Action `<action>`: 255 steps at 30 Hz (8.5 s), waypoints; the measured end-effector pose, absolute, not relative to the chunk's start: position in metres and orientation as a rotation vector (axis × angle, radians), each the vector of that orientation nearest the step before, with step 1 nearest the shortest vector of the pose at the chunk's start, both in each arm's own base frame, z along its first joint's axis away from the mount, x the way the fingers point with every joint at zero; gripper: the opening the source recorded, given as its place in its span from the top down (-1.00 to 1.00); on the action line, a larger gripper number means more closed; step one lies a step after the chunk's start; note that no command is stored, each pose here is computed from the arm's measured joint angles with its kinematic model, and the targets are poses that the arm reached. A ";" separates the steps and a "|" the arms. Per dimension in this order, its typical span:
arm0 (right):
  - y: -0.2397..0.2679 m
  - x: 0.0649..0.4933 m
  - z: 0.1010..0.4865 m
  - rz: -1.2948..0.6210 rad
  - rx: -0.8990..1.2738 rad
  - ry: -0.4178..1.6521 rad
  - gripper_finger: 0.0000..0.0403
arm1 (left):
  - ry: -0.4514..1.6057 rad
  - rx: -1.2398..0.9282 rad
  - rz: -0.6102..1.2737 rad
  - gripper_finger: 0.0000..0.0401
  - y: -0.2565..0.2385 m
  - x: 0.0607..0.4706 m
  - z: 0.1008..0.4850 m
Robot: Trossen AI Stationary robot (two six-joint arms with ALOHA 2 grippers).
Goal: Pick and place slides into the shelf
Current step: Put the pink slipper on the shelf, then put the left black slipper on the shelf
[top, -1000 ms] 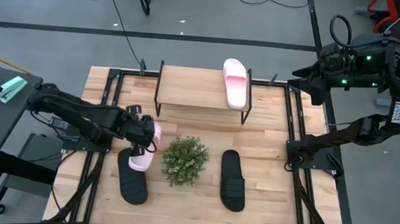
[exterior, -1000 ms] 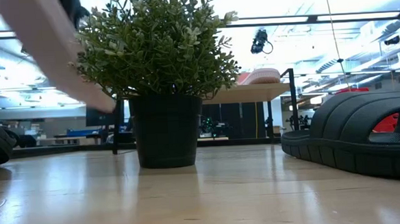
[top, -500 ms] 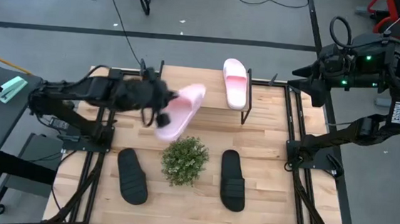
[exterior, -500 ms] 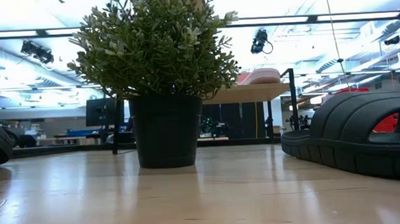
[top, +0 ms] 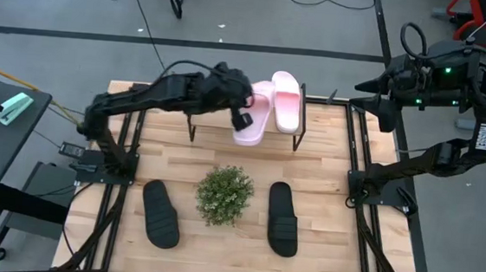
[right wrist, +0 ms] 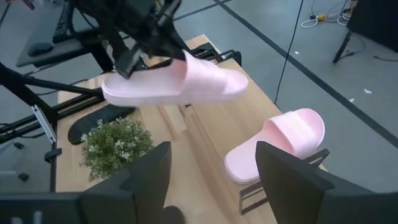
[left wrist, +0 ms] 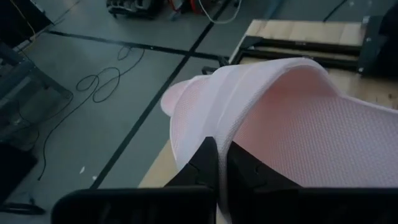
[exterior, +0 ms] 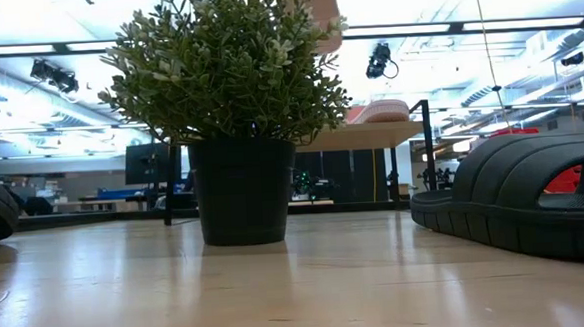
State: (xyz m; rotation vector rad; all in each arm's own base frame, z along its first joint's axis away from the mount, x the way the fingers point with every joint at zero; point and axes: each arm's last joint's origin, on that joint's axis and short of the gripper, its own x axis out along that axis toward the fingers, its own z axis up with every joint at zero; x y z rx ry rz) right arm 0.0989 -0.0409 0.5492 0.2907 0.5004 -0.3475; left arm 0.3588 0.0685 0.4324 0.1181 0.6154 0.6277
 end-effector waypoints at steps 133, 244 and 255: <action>-0.060 0.145 0.536 -0.310 0.313 0.614 -0.19 | 1.016 0.312 0.638 0.77 0.198 0.441 0.304; -0.017 0.097 0.512 -0.116 0.370 0.665 -0.19 | 0.561 -0.162 0.538 0.20 0.081 0.405 0.420; -0.004 0.106 0.417 0.063 0.475 0.710 -0.19 | 0.521 -0.275 0.547 0.19 0.031 0.416 0.414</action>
